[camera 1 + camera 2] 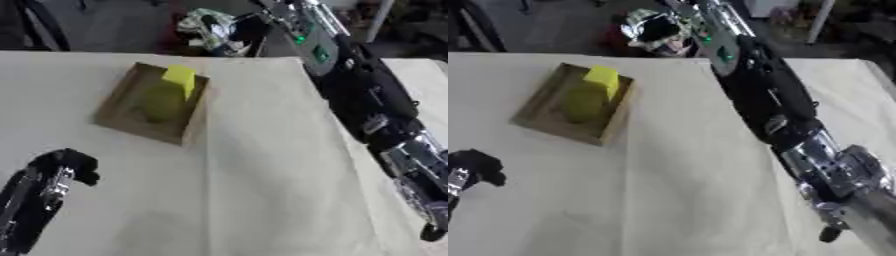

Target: Pick up objects on the table and place them in the box.

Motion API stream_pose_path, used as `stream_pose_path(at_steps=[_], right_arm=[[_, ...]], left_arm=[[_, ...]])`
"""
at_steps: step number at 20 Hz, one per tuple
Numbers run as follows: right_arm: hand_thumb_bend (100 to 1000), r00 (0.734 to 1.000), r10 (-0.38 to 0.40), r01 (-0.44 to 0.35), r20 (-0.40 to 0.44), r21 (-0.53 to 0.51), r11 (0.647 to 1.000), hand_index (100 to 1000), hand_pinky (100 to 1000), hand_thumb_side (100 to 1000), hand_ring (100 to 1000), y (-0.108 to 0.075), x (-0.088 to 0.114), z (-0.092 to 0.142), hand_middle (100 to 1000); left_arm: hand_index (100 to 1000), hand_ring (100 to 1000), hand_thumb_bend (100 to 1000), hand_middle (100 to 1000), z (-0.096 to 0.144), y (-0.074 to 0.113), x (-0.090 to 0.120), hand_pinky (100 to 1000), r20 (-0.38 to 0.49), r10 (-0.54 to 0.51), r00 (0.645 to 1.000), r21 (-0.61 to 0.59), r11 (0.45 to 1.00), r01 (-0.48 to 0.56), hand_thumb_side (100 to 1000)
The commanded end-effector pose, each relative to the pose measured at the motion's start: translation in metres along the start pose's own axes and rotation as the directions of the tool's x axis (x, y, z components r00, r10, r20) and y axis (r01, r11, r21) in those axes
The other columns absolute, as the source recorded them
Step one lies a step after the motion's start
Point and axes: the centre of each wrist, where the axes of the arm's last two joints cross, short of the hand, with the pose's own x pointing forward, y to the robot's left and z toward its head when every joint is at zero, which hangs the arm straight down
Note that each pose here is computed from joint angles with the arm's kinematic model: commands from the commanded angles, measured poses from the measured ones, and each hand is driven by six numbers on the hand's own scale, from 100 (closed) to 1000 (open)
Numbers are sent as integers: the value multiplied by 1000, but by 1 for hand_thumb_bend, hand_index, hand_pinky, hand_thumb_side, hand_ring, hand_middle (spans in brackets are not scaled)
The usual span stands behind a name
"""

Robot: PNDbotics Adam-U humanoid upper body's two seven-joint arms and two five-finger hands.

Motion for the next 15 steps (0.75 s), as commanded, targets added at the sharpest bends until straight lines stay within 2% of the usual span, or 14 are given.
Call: stream_pose_path(at_steps=[1, 5, 8, 11, 15], right_arm=[[176, 1000, 12, -10, 27, -86, 996, 919, 681, 356, 714, -26, 5, 10, 779], [100, 999, -35, 35, 2, -168, 985, 876, 653, 327, 677, -28, 8, 35, 724], [100, 995, -91, 80, -34, -247, 966, 833, 633, 309, 643, -27, 12, 53, 668], [100, 984, -169, 142, -61, -318, 938, 815, 624, 308, 629, -20, 21, 68, 644], [100, 960, -276, 239, -50, -366, 899, 821, 613, 318, 619, -6, 39, 88, 637]], left_arm=[[603, 526, 100, 517, 3, 12, 2, 546, 1, -33, 999, 48, 998, 33, 733], [604, 530, 100, 521, 9, 21, -2, 546, -21, -45, 999, 106, 993, 47, 731], [606, 534, 100, 525, 13, 27, -4, 547, -31, -51, 998, 145, 988, 55, 731], [608, 539, 100, 531, 18, 32, -6, 548, -47, -60, 997, 180, 981, 67, 731], [614, 548, 100, 542, 22, 38, -8, 551, -59, -73, 996, 212, 974, 84, 733]])
